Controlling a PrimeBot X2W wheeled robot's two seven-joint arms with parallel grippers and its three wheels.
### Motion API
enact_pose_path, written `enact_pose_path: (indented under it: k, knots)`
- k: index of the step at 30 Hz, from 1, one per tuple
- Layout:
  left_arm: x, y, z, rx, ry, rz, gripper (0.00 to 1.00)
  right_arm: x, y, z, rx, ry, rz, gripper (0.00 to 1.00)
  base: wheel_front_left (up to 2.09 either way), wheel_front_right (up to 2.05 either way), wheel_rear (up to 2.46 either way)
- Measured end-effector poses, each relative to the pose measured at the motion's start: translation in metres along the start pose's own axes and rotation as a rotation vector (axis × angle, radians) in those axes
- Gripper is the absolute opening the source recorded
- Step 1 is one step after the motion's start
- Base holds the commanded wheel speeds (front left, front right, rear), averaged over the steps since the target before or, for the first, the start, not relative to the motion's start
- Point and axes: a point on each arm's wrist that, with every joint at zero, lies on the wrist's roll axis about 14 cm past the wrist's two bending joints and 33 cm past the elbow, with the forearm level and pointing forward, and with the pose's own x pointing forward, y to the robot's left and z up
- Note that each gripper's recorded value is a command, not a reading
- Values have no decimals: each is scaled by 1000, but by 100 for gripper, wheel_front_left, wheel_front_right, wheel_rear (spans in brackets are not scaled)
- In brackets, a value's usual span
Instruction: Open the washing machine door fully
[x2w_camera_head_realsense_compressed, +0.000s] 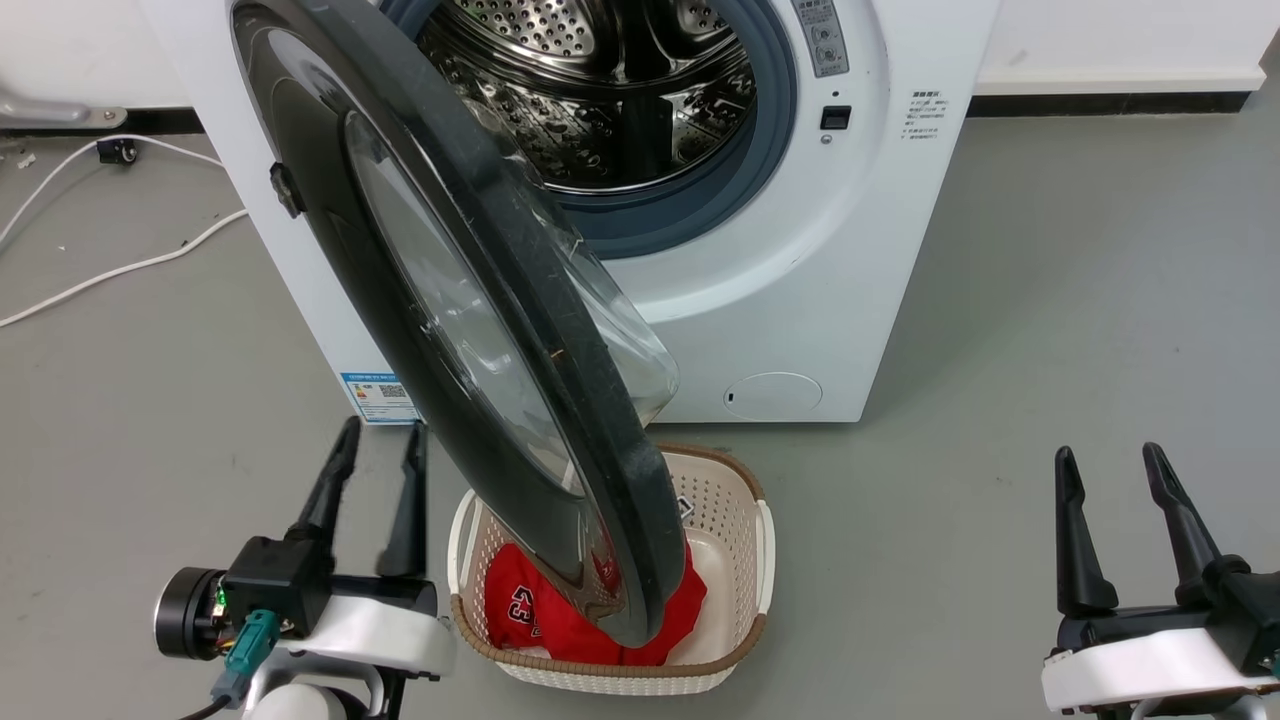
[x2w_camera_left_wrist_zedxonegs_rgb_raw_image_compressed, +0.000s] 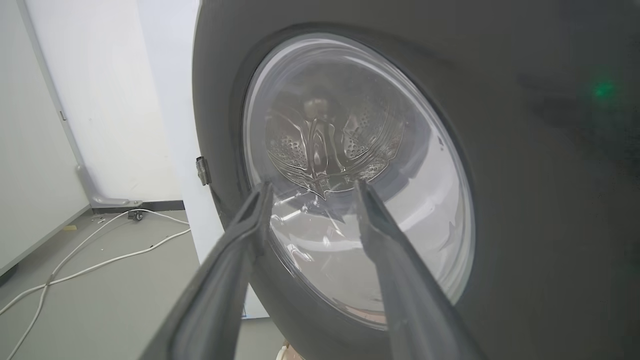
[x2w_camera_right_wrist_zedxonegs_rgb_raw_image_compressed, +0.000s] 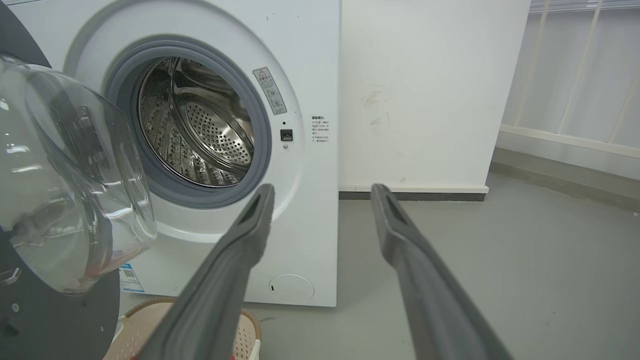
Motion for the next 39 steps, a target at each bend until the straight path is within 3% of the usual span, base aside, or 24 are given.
enact_pose_path:
  k: [10, 19, 27, 32, 39]
  knots:
    - [10, 1, 47, 9, -148, -2, 0, 2, 1, -2, 11, 4, 2, 100, 0, 0, 0]
    - [8, -7, 175, 57, -555, -18, 0, 2, 2, -3, 12, 7, 3, 100, 0, 0, 0]
    - [-31, -45, 273, 40, -909, -128, 0, -1, 0, -1, 15, 3, -2, 100, 0, 0, 0]
    - [-39, -90, 271, -41, -908, -299, 0, -3, -2, -1, 20, 4, -11, 100, 0, 0, 0]
    - [-33, -157, 180, -167, -559, -537, 0, -6, -4, -2, 26, 9, -18, 100, 0, 0, 0]
